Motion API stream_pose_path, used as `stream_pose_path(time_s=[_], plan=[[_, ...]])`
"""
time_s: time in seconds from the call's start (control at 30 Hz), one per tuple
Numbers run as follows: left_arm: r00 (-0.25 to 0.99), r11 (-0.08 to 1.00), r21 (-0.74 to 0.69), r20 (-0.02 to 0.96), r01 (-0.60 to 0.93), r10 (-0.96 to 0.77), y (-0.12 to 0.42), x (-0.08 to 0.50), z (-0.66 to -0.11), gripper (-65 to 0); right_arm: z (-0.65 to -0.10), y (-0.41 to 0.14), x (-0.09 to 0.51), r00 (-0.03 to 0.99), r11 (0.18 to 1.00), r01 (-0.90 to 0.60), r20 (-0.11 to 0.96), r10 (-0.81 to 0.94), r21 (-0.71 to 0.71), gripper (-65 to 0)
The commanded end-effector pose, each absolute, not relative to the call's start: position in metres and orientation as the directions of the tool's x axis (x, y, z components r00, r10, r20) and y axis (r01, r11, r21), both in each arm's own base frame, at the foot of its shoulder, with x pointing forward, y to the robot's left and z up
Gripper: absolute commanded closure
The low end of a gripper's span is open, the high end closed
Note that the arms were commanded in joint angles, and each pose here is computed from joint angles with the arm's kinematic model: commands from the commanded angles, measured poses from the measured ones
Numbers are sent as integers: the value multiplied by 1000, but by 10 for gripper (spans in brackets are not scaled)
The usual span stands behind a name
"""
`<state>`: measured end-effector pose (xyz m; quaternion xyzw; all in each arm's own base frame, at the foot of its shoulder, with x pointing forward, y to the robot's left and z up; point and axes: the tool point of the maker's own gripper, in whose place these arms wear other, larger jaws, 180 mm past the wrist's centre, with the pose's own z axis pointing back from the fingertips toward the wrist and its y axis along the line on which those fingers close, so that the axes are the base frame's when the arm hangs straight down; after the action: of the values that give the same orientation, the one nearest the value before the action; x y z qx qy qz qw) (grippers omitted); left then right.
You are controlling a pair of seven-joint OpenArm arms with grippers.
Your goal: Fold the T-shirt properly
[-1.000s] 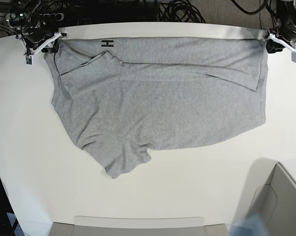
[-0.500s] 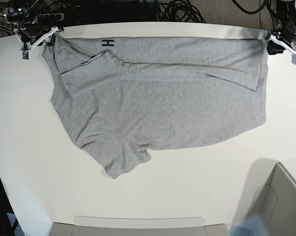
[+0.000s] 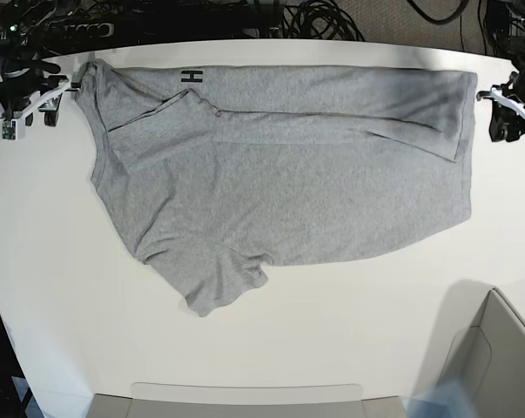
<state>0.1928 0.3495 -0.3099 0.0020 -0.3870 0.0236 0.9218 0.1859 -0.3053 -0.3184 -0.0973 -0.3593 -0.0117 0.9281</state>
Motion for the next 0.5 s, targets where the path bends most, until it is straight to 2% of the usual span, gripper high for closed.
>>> stream_pose_path(time_s=[0.0, 0.2, 0.3, 0.47], plan=[[643, 999, 3, 765, -32, 19, 351, 215, -290, -196, -304, -297, 205, 688, 984, 57, 721, 85, -171, -277], [620, 998, -45, 784, 35, 13, 327, 267, -281, -196, -288, -253, 255, 604, 987, -76, 781, 157, -140, -277], [624, 994, -81, 782, 67, 21, 315, 286, -285, -195, -280, -223, 282, 565, 990, -115, 814, 134, -84, -277], [643, 996, -76, 765, 40, 32, 319, 303, -299, -195, -274, -180, 332, 540, 975, -216, 827, 159, -46, -277]])
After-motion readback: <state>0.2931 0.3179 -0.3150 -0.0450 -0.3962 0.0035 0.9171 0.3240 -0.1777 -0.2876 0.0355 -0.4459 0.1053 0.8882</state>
